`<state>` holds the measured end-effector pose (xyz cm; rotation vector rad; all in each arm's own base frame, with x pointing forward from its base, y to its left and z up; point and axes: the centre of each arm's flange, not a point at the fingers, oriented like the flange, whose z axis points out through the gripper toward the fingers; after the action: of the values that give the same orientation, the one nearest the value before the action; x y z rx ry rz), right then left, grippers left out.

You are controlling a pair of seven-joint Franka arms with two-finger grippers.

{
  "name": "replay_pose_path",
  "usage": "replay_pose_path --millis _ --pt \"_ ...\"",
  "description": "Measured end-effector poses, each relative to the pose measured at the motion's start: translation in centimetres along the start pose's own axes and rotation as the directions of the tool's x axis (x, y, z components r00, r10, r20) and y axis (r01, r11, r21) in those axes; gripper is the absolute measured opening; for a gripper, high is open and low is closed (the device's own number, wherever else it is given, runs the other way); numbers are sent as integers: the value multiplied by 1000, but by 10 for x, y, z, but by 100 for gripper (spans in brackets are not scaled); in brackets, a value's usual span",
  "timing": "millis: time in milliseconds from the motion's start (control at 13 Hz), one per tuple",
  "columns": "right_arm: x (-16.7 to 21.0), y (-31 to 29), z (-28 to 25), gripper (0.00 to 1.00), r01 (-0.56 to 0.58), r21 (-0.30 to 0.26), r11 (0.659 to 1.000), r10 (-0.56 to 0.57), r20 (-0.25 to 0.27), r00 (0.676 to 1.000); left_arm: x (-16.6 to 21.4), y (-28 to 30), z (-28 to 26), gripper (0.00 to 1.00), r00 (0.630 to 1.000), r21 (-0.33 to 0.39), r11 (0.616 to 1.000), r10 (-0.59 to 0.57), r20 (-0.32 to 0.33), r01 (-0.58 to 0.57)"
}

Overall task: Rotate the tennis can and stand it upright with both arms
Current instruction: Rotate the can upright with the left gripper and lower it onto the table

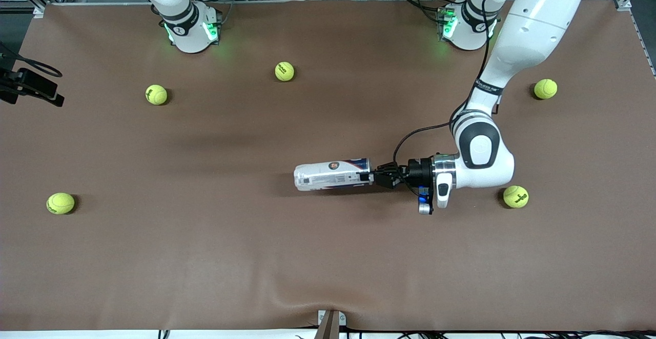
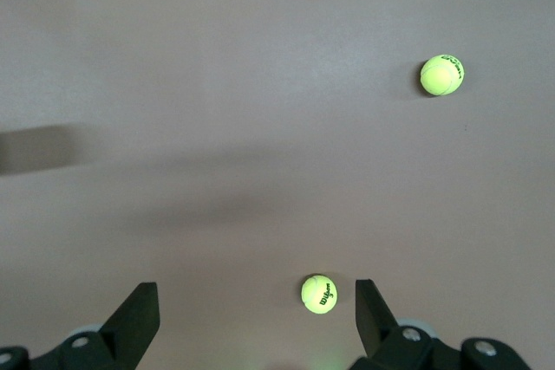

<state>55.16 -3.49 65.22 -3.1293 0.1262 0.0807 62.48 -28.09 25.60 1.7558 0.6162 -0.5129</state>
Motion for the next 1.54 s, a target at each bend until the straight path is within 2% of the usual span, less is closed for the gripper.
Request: replay_pose_path --millis 231,462,846,1077,1308,1538 --pt "0 0 0 100 0 0 1000 0 0 1000 -9 34 9 5 996 5 997 -74 -42 74" --pt "0 0 0 100 0 0 1000 0 0 1000 -24 59 29 5 983 81 985 -143 -118 153" --pt "0 0 0 100 0 0 1000 0 -1 1000 -61 103 60 5 947 209 938 -229 -225 276" --pt "0 0 0 100 0 0 1000 0 -1 1000 -80 118 75 5 908 286 895 -237 -346 343" --pt "0 -1 0 100 1 0 1000 -1 -1 1000 -104 125 101 5 861 329 855 -228 -455 401" --pt "0 -2 0 100 3 0 1000 -3 -1 1000 -125 116 132 5 815 393 819 -149 -559 419"
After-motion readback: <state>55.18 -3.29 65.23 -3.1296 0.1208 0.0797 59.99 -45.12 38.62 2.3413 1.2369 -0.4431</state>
